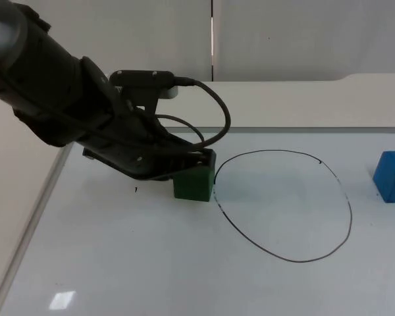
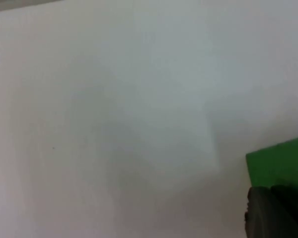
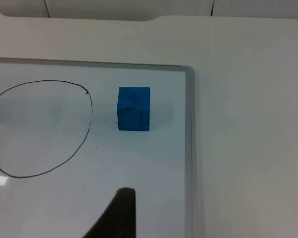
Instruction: Push the two cubes into the marked area.
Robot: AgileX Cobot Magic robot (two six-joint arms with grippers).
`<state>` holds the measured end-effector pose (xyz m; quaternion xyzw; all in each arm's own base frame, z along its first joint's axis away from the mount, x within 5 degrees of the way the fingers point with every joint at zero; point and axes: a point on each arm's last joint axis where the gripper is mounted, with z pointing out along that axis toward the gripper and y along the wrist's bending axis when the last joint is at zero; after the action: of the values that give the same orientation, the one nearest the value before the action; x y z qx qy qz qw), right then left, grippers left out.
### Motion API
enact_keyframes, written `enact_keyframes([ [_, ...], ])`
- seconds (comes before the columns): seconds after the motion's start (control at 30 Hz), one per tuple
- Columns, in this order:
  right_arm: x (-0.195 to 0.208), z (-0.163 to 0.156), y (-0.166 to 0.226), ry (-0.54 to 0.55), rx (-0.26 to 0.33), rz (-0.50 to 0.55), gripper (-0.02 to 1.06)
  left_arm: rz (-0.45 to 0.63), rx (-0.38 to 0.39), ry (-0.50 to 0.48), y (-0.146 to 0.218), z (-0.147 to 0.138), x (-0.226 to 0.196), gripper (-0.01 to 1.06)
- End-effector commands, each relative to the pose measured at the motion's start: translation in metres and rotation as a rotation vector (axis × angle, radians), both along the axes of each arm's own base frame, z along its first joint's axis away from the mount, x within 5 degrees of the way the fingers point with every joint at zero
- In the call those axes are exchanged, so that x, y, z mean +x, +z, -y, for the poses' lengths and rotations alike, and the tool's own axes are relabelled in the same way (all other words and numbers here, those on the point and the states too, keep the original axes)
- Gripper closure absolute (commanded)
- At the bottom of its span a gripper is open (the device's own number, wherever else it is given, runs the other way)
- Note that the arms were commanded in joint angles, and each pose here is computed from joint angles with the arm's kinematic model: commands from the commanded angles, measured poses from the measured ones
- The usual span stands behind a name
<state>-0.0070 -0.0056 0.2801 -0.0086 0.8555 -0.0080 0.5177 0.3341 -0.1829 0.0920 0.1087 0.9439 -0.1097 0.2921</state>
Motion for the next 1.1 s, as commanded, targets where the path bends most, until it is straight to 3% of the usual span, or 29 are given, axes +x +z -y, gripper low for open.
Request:
enact_keyframes([
  [0.0, 0.0, 0.0, 0.0, -0.005, -0.006, 0.009, -0.01, 0.012, -0.001, 0.0, 0.001, 0.003, 0.0, 1.03],
  [1.07, 0.0, 0.0, 0.0, -0.005, -0.006, 0.009, -0.01, -0.013, -0.017, -0.064, 0.0, 0.027, -0.016, 1.03],
])
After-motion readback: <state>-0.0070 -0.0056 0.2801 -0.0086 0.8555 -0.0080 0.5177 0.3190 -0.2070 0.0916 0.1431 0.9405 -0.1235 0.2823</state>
